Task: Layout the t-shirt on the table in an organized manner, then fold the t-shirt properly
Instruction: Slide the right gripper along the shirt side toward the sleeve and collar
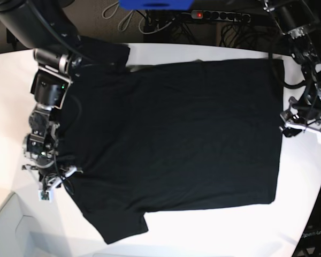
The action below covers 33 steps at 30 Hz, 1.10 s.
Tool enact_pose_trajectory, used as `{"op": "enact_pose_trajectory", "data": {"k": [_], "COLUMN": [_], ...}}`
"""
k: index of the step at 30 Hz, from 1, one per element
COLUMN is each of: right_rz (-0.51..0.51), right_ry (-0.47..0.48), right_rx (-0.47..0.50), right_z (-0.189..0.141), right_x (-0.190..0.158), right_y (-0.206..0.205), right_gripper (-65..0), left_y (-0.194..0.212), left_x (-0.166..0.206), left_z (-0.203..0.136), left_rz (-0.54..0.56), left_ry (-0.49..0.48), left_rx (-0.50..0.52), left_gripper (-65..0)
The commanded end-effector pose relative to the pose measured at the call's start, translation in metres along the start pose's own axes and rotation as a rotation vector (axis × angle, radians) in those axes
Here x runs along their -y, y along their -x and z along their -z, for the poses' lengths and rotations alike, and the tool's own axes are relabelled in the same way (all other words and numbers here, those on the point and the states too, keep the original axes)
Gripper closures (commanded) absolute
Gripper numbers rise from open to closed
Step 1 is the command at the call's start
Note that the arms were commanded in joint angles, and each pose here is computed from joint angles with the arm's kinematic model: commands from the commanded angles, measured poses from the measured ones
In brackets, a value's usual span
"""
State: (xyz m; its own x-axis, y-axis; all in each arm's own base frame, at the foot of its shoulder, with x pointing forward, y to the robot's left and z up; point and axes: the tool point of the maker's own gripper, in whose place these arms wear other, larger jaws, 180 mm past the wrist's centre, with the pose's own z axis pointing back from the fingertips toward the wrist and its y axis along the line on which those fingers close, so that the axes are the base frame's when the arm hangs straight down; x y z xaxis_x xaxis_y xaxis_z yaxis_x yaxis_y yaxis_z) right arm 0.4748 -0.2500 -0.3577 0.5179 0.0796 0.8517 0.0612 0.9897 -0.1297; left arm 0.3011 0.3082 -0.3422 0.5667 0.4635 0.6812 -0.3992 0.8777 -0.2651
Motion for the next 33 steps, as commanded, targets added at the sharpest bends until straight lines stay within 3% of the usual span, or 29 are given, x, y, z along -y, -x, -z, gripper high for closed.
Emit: {"op": "enact_pose_trajectory", "data": {"k": [1, 5, 10, 16, 25, 33], "right_rz": [0.004, -0.021, -0.036, -0.041, -0.074, -0.096], "right_ry": [0.008, 0.058, 0.094, 0.109, 0.133, 0.126], "right_rx": [0.078, 0.139, 0.075, -0.010, -0.062, -0.142], "right_z": [-0.007, -0.044, -0.077, -0.111, -0.150, -0.167], "right_x": [-0.002, -0.002, -0.003, -0.010, -0.008, -0.008], "right_y": [-0.026, -0.033, -0.005, 0.038, 0.076, 0.112], "right_gripper": [0.0, 0.0, 0.0, 0.0, 0.0, 0.0], "left_y": [0.001, 0.028, 0.054, 0.097, 0.081, 0.050], "left_x": [-0.002, -0.001, -0.009, -0.032, -0.062, -0.052], "left_z": [-0.003, -0.012, -0.033, -0.017, 0.011, 0.024], "left_rz": [0.007, 0.015, 0.021, -0.048, -0.044, 0.000], "left_ry": [-0.007, -0.009, -0.034, -0.075, -0.128, -0.109], "left_rx": [-0.004, -0.094, -0.182, -0.319, -0.293, -0.241], "left_gripper": [-33.0, -33.0, -33.0, -33.0, -33.0, -33.0]}}
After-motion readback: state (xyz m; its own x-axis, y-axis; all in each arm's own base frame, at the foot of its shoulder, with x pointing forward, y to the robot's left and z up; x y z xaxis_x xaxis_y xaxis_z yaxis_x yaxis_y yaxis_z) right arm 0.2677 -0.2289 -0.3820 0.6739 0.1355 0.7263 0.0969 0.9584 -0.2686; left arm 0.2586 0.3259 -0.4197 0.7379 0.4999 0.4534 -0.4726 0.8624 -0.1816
